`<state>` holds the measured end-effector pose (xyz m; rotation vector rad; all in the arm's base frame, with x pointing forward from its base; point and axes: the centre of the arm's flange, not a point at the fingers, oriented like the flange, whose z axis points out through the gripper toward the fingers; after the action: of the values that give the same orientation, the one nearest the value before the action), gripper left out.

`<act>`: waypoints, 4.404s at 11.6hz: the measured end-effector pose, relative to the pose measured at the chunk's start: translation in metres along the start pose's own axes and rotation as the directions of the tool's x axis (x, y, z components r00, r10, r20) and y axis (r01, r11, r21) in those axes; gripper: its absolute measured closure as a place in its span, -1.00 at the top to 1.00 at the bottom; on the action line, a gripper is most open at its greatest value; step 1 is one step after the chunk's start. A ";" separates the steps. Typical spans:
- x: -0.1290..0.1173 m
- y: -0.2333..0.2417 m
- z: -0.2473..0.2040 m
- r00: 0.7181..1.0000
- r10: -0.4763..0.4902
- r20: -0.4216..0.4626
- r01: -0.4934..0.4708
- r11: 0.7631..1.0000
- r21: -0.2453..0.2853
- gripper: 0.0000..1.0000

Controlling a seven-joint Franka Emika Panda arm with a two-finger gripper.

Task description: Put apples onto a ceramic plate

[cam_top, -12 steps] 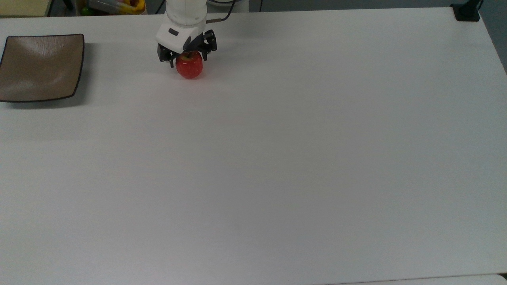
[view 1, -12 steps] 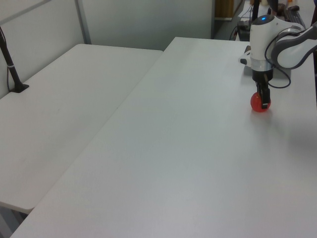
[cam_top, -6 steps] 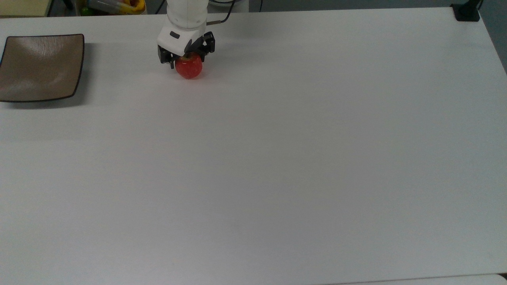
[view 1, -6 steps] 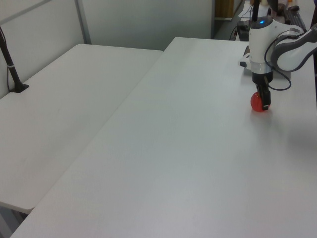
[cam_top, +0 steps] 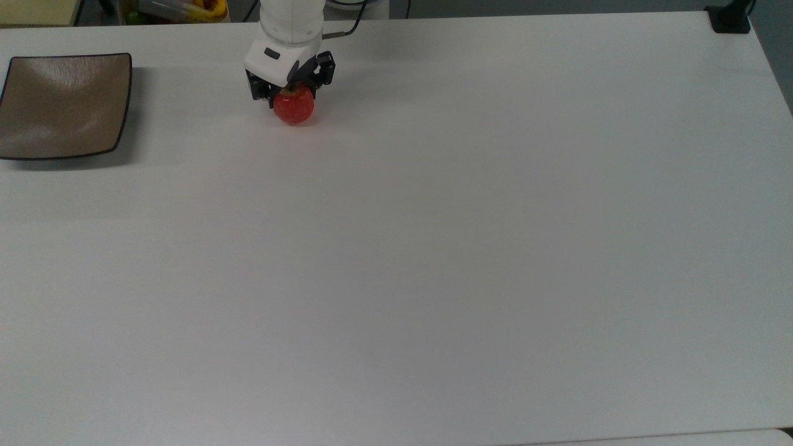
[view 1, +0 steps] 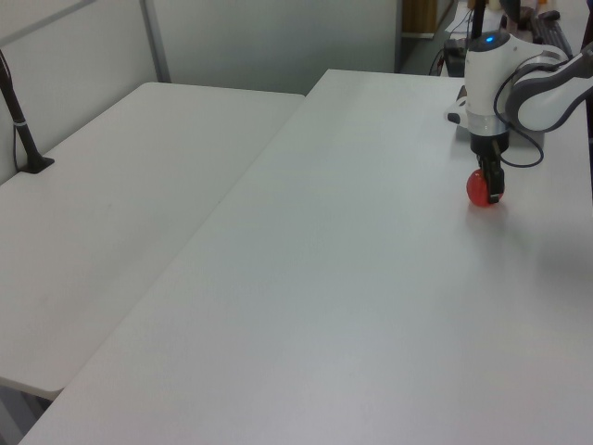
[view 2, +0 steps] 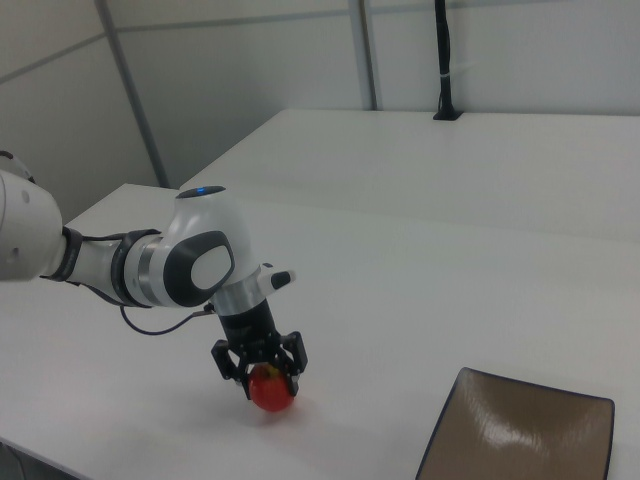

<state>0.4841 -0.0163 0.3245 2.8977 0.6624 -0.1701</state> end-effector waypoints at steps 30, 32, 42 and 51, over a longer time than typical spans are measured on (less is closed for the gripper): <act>-0.087 0.344 -0.004 0.998 0.044 -0.044 -0.043 0.999 0.023 0.50; -0.093 0.347 0.012 0.999 0.043 -0.019 -0.042 0.999 0.025 0.50; -0.107 0.350 0.043 0.998 0.059 -0.009 -0.059 0.998 0.015 1.00; -0.077 0.243 -0.235 0.879 0.411 -0.242 -0.382 0.910 0.161 1.00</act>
<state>0.5396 -0.2208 0.5987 3.1141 0.0748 0.2561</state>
